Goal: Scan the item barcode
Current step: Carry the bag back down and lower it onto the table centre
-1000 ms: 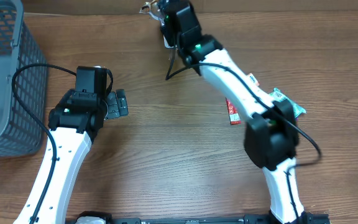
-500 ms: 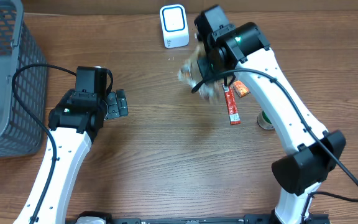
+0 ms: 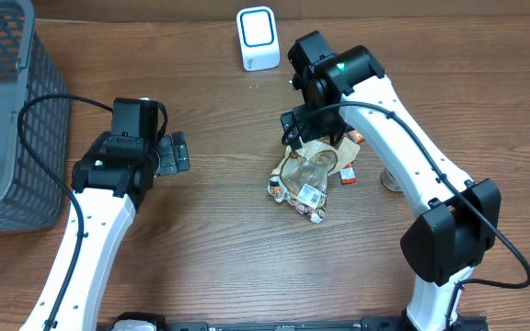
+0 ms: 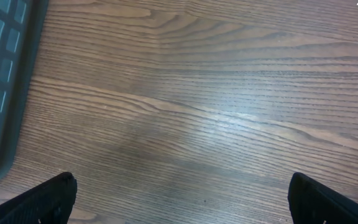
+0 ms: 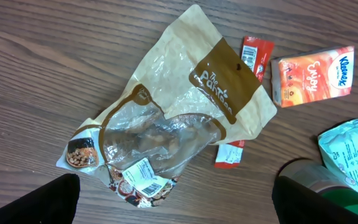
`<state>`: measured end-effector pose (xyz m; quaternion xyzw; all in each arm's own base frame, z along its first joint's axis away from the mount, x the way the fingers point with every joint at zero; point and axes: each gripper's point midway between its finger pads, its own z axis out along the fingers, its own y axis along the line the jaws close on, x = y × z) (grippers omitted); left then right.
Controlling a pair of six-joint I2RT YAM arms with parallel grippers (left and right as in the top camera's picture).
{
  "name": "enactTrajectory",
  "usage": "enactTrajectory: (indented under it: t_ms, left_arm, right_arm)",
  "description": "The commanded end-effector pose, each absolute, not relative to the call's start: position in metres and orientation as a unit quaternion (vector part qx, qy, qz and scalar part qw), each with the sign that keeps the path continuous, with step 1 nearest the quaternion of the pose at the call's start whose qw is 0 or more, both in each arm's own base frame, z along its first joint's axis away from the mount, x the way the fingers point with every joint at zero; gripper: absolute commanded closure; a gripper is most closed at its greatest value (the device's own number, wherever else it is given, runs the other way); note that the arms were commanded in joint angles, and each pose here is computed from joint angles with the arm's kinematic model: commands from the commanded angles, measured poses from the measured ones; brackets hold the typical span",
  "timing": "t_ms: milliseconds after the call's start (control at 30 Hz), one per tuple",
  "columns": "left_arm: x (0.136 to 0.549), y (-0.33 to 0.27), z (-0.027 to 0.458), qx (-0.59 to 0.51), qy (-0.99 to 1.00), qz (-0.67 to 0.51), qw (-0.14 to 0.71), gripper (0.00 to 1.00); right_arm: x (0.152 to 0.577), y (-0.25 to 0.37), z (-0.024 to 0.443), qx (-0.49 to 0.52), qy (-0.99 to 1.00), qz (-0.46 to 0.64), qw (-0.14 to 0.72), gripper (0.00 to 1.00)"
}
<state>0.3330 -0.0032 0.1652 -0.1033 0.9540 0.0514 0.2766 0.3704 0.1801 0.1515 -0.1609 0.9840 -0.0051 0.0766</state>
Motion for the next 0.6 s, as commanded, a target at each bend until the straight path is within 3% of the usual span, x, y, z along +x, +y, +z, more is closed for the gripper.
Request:
enactTrajectory:
  t_ms: [0,567]
  left_arm:
    - [0.3372,0.0004,0.1744,-0.103,0.950,0.057,0.290,0.00]
    - [0.3372,0.0005,0.1745,-0.103,0.950,0.057,0.290,0.00]
  right_arm:
    - [0.3728,0.1793,0.1496,-0.153,0.985,0.000,0.077,0.00]
    - [0.3760,0.1737,0.1451,-0.145,0.987,-0.001,0.071,0.00]
